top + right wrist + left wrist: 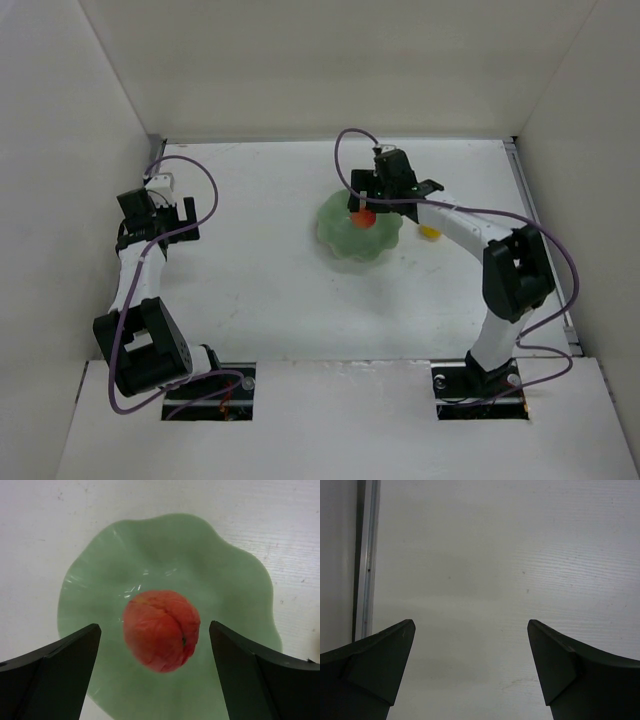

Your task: Place and organize the fake fruits in the fruit bowl

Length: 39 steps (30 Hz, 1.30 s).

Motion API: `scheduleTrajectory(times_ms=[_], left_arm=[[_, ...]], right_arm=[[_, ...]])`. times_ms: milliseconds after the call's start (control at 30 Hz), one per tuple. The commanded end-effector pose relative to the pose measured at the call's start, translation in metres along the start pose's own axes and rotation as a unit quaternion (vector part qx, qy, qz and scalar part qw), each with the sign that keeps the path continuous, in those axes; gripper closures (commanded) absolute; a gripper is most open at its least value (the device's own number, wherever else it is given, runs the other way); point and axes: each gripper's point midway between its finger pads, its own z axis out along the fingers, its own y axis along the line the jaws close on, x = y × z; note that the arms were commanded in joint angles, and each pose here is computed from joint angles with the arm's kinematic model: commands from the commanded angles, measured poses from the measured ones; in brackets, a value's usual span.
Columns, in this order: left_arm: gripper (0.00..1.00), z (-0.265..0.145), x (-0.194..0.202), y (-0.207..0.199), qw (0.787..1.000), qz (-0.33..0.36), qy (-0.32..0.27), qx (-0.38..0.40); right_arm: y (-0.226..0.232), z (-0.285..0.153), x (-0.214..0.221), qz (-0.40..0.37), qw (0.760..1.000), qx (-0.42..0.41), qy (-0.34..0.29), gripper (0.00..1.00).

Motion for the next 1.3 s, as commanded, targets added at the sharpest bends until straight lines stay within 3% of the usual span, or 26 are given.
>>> scheduleTrajectory(times_ms=[0, 133, 233, 433, 867, 1067, 1267], left_arm=[[0.0, -0.006, -0.015, 0.003, 0.999, 0.01, -0.034, -0.004], [0.0, -0.006, -0.014, 0.003, 0.999, 0.01, -0.032, -0.003], [0.0, -0.005, -0.014, 0.002, 0.999, 0.01, -0.032, -0.002], [0.0, -0.004, -0.012, 0.001, 0.999, 0.014, -0.029, -0.001], [0.0, -0.008, -0.013, 0.005, 0.999, 0.014, -0.033, -0.006], [0.0, -0.007, -0.012, 0.007, 0.999, 0.012, -0.031, -0.008], [0.0, -0.005, -0.012, 0.005, 0.999, 0.013, -0.029, -0.006]], right_arm=[[0.02, -0.033, -0.049, -0.011, 0.997, -0.037, -0.063, 0.0], [-0.005, -0.055, -0.068, 0.005, 0.996, -0.016, -0.092, 0.0], [-0.054, -0.062, -0.075, 0.039, 0.992, 0.045, -0.107, 0.0], [-0.153, -0.043, -0.032, 0.083, 0.981, 0.17, -0.033, 0.0], [-0.2, 0.002, 0.018, 0.117, 0.971, 0.206, 0.031, 0.0], [-0.199, -0.002, 0.037, 0.117, 0.972, 0.2, 0.049, 0.2], [-0.196, -0.005, 0.047, 0.124, 0.973, 0.187, 0.056, 0.6]])
